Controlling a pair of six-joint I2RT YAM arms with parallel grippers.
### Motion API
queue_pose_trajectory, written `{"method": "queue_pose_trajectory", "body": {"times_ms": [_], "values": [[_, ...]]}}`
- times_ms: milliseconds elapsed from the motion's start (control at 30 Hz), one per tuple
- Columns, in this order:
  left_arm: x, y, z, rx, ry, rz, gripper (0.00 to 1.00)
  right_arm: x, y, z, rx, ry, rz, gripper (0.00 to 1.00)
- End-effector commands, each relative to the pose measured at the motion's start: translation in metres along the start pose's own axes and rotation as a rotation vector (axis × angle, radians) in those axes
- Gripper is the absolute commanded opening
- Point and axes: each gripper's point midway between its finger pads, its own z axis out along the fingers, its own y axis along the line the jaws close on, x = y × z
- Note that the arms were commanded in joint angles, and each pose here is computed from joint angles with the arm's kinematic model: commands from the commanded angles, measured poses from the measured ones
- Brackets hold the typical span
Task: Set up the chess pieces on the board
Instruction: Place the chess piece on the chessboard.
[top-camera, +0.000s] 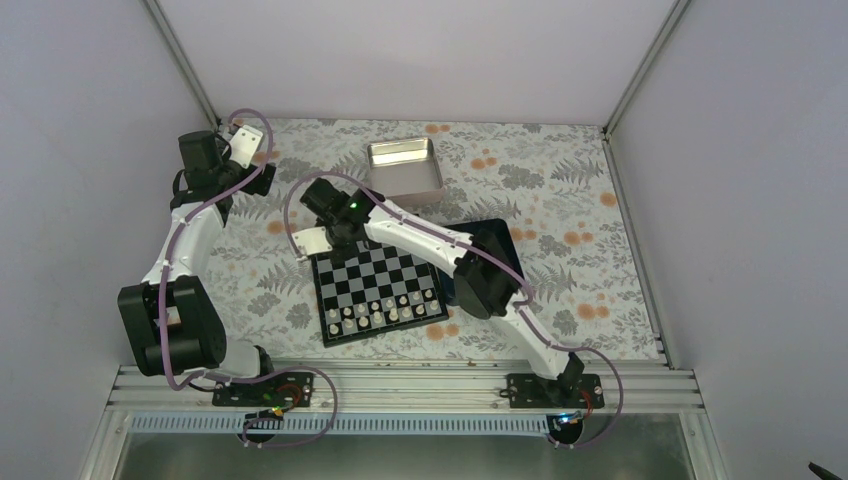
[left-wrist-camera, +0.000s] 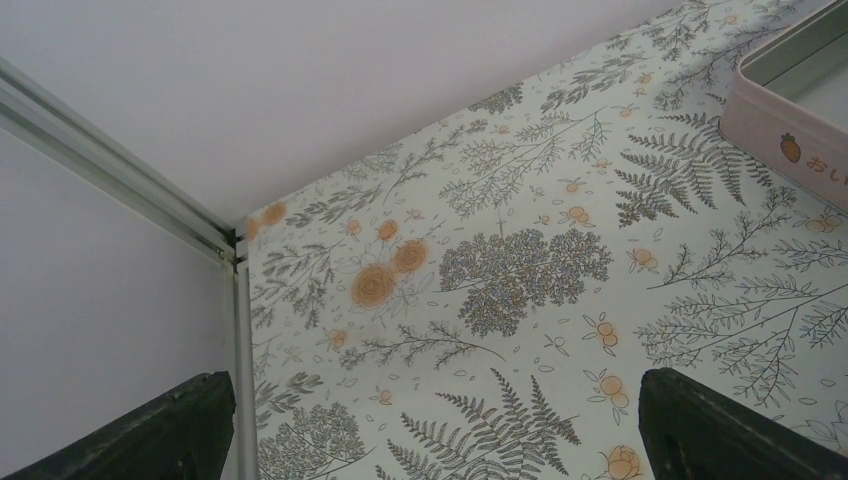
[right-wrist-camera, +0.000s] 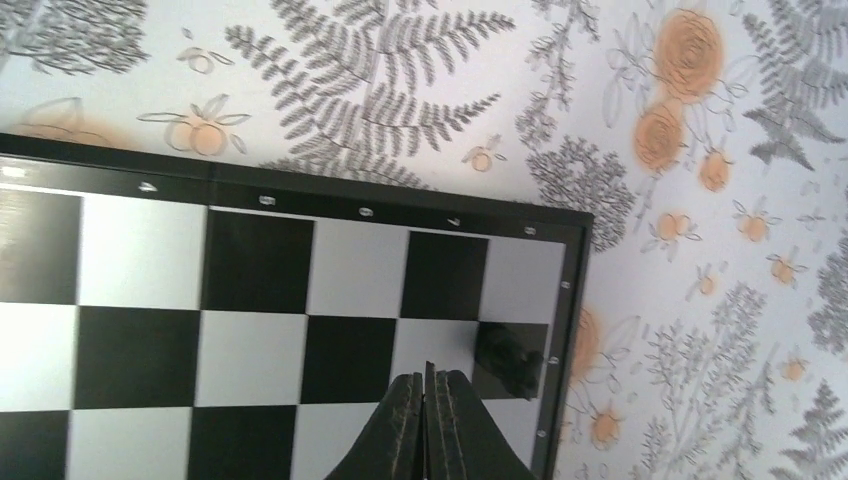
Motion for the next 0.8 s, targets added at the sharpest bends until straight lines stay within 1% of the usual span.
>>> {"method": "queue_pose_trajectory", "body": {"times_ms": [0, 200, 500, 767], "values": [[-0.007, 0.001, -0.006, 0.001, -0.023, 0.001, 1.0, -0.022, 0.011, -0.009, -0.049, -0.071, 0.005, 0.05], [-0.006, 0.002, -0.006, -0.002, -0.021, 0.001, 1.0, -0.013, 0.015, 0.016, -0.061, -0.054, 0.017, 0.05], [0.001, 0.002, -0.006, -0.015, -0.003, 0.013, 1.0, -0.01, -0.002, 0.031, -0.015, -0.085, 0.04, 0.05], [0.002, 0.004, -0.008, -0.02, -0.006, 0.012, 1.0, 0.0, 0.001, 0.044, -0.041, -0.065, 0.051, 0.05]]}}
